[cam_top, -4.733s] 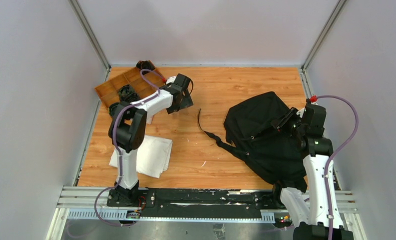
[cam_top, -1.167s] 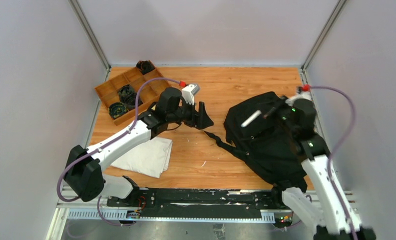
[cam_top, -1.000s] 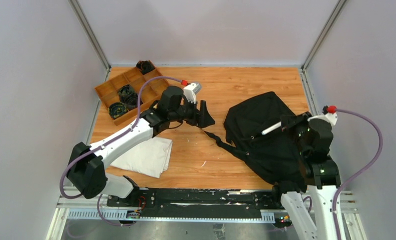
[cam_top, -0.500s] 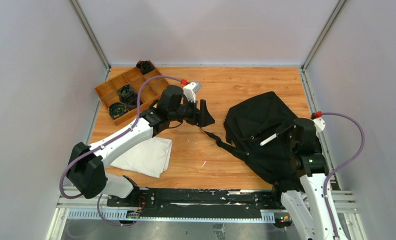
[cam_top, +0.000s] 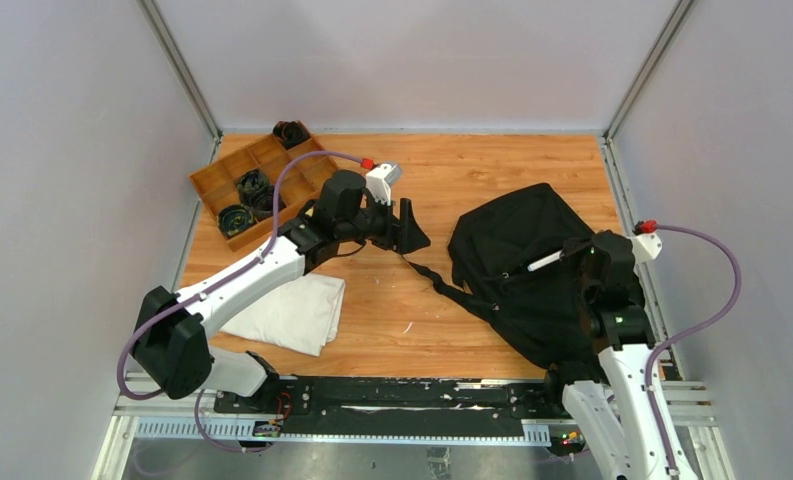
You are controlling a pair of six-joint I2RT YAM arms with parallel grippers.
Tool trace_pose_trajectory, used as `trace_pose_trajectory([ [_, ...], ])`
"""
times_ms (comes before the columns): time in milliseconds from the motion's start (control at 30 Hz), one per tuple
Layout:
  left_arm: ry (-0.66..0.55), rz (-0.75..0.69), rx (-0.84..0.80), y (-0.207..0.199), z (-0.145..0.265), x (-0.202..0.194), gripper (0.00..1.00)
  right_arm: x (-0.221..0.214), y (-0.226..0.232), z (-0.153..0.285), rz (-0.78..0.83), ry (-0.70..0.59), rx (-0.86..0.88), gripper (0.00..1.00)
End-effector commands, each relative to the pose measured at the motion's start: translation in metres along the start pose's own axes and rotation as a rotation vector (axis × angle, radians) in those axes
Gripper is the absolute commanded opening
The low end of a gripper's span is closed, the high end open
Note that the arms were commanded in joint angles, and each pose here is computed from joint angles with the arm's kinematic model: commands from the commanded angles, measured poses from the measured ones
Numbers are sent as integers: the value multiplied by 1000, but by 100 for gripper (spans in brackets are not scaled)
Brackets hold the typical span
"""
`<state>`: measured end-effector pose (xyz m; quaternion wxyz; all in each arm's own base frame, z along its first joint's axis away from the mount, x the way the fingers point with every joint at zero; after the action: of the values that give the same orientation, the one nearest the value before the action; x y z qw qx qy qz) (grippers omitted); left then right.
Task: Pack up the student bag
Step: Place the stationery in the student bag, then pick up the stationery from the center of the board.
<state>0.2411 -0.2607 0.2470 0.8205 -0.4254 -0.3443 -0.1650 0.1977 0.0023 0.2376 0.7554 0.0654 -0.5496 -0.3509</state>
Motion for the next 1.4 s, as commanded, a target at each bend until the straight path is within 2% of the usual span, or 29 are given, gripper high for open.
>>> trace_pose_trajectory([
  [0,-9,-21,-36,-7,4,1,73,-11,-6,-19,-81,-44,-9,0],
  [233,5,-23,-24,-4,1,-2,74,-38,-3,-28,-83,76,74,2],
  [333,18,-19,-20,-1,-3,-3,74,-39,3,-26,-25,133,110,45],
  [400,44,-10,-21,1,-8,-6,75,-33,2,-21,-1,127,85,59],
  [467,75,2,15,8,-14,-9,75,-24,1,-16,17,82,75,64],
  [633,115,10,240,38,-21,-9,75,2,1,1,56,-24,60,69],
  [767,194,84,466,90,-23,-14,75,19,5,10,110,-55,59,68],
  [867,162,136,669,126,-4,-13,76,24,10,13,140,-57,82,66],
  [933,141,130,832,150,13,-10,80,24,13,14,151,-40,104,66],
  [1000,146,48,1004,170,24,-8,96,20,15,13,152,-14,120,65],
  [1100,229,-70,1229,191,39,-3,99,16,18,9,152,21,134,65],
  [1167,239,-68,1267,200,46,-1,99,16,20,6,165,34,138,65],
  [1267,227,11,1191,216,50,1,98,18,22,3,186,35,133,65],
  [1367,275,78,1152,234,56,-1,98,20,24,0,210,41,128,65],
])
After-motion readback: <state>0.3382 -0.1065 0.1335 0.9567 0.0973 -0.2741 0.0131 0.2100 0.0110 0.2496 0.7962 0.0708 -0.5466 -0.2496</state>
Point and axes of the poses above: each gripper's point midway between its finger pads, its own z axis back along the fingers, its own y axis along the line the jaws close on, x = y × z, the point moved 7 cm from there along z, back along the fingers, and after that the axes turned 4 degrees about z, right-handed, at the moved point
